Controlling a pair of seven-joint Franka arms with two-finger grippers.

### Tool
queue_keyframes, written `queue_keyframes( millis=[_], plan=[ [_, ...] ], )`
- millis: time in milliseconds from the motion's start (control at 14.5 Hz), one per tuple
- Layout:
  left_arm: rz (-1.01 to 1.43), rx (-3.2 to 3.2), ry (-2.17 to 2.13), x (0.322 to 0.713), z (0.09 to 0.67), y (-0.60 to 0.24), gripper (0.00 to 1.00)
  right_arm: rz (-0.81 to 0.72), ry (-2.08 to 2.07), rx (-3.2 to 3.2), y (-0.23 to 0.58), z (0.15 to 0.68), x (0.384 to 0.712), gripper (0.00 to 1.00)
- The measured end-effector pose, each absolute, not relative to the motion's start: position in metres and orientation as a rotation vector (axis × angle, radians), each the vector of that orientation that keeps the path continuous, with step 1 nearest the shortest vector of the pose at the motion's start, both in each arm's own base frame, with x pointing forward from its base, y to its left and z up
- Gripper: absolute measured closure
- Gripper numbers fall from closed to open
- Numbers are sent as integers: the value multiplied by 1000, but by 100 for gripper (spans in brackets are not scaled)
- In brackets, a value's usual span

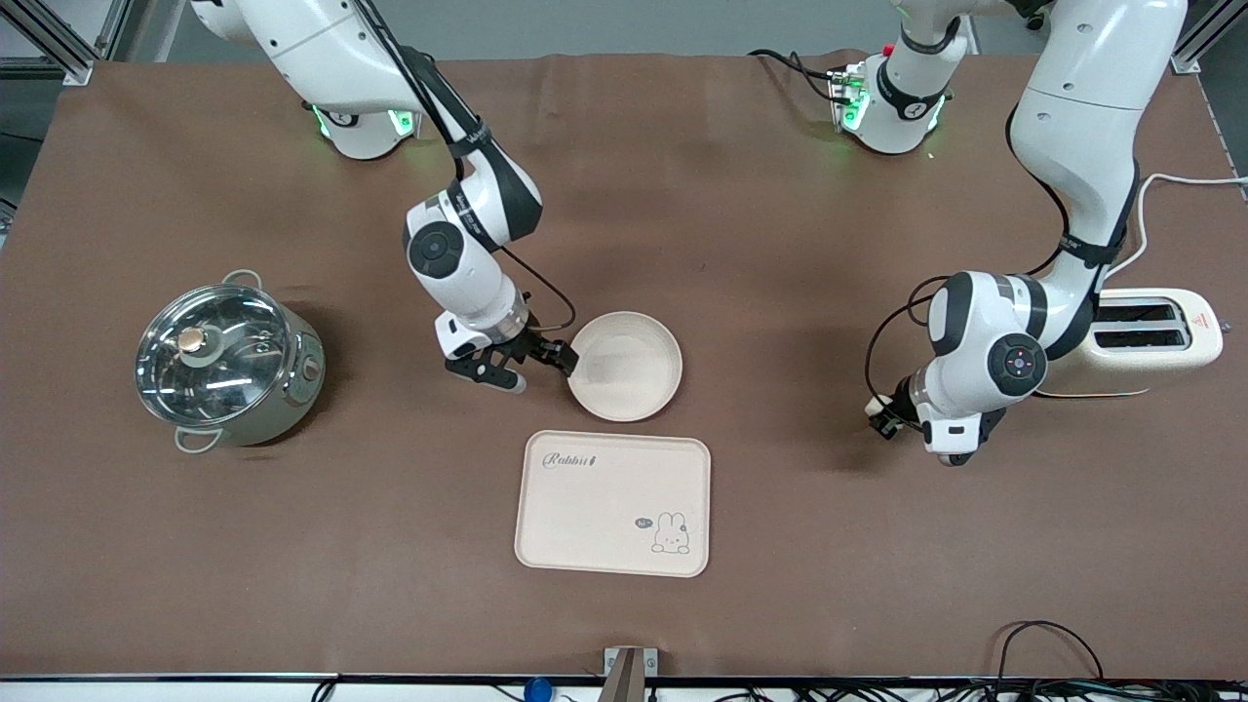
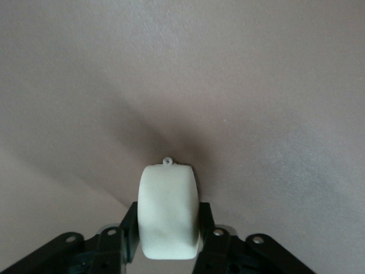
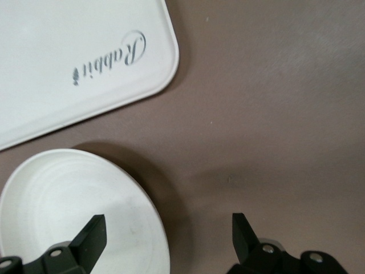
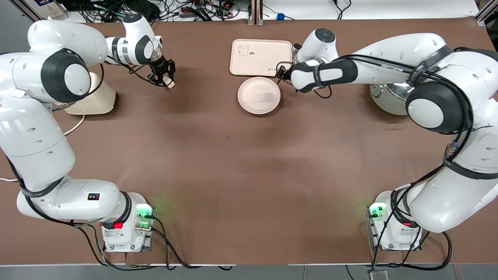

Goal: Place bun in plate and plate on tray

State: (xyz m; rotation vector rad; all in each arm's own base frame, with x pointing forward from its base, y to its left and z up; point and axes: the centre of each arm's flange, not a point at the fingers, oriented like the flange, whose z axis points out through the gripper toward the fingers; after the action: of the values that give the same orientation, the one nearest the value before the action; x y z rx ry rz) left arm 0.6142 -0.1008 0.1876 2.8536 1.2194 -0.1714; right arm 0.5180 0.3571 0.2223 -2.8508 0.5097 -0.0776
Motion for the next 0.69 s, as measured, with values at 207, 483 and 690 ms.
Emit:
queue_keyframes(
  millis=[207,483,690],
  plan=[
    [-205,2786,1257,611,194,-133,64,-73,505,-2858,361,201,513,5],
    [-257,2677,1310,590,224,-237,64,-69,499,-2864,363,190,510,4],
    [-284,2628,1331,567,246,-312,64,-68,474,-2867,372,188,503,4]
  ],
)
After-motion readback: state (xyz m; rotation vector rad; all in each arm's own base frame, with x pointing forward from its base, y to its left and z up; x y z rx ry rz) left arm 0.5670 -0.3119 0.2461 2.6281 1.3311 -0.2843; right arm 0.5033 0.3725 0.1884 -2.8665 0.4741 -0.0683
